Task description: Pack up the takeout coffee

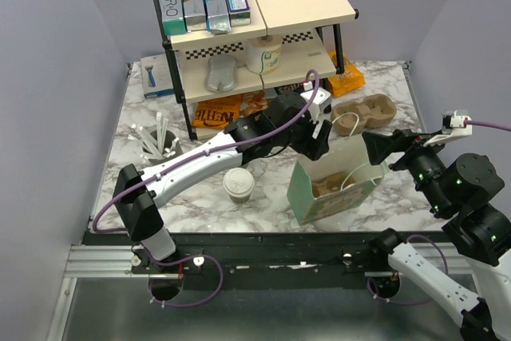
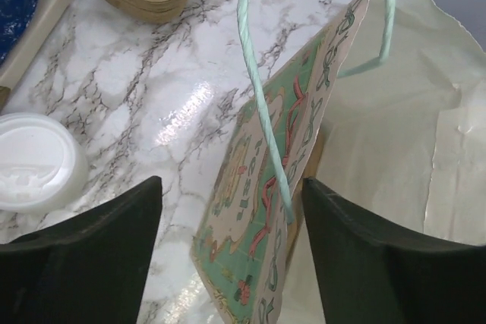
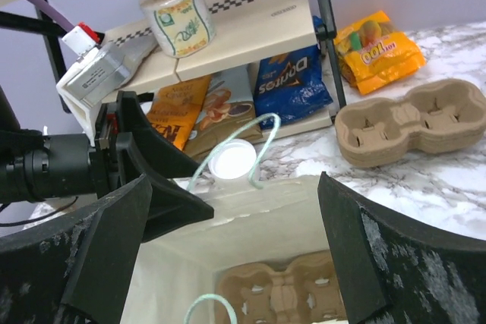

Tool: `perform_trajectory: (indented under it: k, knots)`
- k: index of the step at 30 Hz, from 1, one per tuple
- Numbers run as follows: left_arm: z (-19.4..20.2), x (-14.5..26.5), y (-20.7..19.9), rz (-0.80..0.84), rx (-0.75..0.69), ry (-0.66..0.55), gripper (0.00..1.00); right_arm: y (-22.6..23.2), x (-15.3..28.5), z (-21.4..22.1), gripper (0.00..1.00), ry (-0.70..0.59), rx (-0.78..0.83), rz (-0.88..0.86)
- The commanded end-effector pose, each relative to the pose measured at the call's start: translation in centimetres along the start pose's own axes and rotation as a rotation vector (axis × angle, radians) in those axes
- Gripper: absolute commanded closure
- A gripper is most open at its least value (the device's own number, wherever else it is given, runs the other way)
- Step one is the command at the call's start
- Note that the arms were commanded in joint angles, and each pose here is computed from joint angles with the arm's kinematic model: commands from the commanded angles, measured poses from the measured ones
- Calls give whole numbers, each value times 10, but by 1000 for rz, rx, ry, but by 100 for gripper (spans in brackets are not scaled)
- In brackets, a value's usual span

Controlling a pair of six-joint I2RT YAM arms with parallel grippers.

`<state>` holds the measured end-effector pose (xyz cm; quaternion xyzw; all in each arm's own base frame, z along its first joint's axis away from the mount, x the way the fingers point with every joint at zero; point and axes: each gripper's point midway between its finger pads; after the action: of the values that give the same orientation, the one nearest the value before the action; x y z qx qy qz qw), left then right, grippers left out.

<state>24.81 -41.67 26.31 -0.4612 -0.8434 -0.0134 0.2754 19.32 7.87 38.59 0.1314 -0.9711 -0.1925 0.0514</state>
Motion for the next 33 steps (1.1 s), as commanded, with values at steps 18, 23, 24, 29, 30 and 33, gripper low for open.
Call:
perform_trajectory:
  k: [18, 23, 24, 29, 30, 33]
  knots:
    - [10, 198, 63, -406, 199, -246, 1, 145, -21, 52, 0, 375, 225, -638]
    - [50, 252, 81, -503, 337, -275, 1, 192, -30, 82, 0, 485, 270, -689]
    - [54, 263, 90, -557, 357, -296, 1, 196, -40, 101, 0, 529, 290, -671]
    - [85, 303, 115, -729, 460, -307, 1, 213, -55, 162, 0, 657, 347, -608]
    - [89, 304, 117, -742, 467, -301, 1, 214, -59, 170, 0, 659, 357, -578]
    - [103, 303, 123, -789, 494, -279, 1, 225, -64, 208, 0, 715, 400, -559]
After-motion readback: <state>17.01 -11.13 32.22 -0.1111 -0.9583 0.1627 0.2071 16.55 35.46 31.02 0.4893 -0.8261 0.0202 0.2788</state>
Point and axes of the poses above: each gripper's point midway between its finger pads, its own x axis back along the fingers, its own y axis along the line the jaws close on, z = x × y, and after that the axes turned 4 degrees about -x, right-handed
